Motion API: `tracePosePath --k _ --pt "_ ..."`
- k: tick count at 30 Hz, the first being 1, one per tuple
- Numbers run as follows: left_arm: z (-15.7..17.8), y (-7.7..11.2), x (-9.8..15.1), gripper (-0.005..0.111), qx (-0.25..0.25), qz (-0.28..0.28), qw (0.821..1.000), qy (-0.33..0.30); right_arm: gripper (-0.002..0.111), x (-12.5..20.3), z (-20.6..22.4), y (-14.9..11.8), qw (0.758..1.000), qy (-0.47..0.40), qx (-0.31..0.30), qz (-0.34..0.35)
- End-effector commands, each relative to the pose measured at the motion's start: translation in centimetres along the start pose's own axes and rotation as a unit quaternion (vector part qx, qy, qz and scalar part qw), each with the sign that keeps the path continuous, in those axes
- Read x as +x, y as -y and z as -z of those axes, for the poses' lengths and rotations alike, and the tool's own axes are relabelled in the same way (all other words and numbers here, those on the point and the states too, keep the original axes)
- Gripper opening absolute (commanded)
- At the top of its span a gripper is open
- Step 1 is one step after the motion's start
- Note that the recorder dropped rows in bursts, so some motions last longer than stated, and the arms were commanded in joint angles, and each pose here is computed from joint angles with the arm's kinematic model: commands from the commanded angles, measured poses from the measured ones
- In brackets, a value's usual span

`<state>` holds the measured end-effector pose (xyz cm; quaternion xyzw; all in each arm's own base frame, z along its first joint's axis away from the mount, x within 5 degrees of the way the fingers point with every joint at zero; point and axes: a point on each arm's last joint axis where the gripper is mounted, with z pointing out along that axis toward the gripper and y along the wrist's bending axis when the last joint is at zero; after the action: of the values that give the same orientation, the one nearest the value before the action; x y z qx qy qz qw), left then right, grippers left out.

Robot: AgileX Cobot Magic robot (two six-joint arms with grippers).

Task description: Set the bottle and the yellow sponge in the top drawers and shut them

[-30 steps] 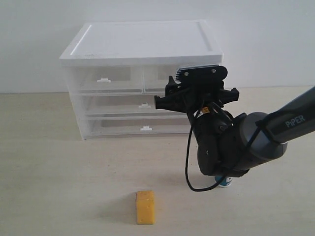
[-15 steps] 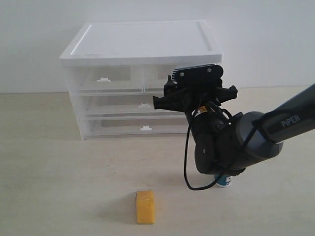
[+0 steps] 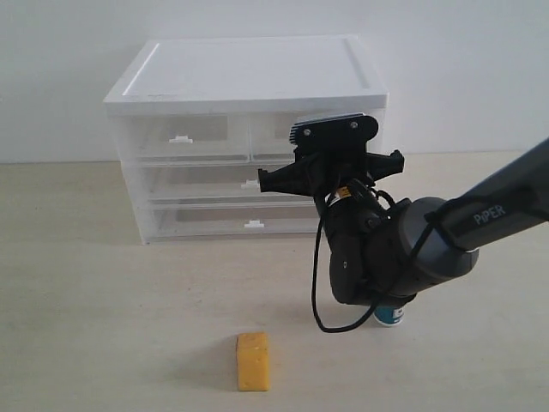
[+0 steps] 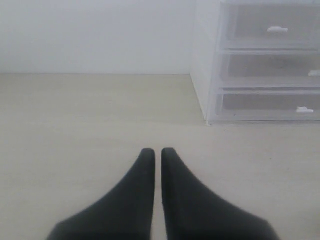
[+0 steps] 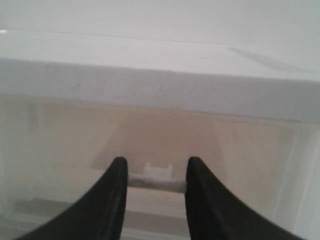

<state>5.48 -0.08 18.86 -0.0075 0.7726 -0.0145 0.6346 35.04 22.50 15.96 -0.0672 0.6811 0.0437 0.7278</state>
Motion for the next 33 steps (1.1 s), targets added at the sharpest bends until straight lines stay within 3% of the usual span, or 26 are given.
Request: tracePosePath --k 1,8,16,33 --pt "0.0 0.0 0.1 0.004 -0.001 0.004 1.000 0.002 0.000 0.6 -0.6 0.3 1.000 -0.026 -0.003 -0.002" --pt "0.0 0.0 0.1 0.004 -0.001 0.004 1.000 0.002 0.000 -0.6 0.0 -0.6 1.000 -0.027 0.000 0.012" --pt "0.0 0.0 0.1 0.004 -0.001 0.004 1.000 0.002 0.000 -2.5 3.8 -1.3 1.000 -0.023 0.000 0.016" --pt "0.0 0.0 0.1 0.004 -0.001 0.004 1.000 0.002 0.000 -1.1 11.9 -1.9 0.997 -0.075 -0.013 0.025"
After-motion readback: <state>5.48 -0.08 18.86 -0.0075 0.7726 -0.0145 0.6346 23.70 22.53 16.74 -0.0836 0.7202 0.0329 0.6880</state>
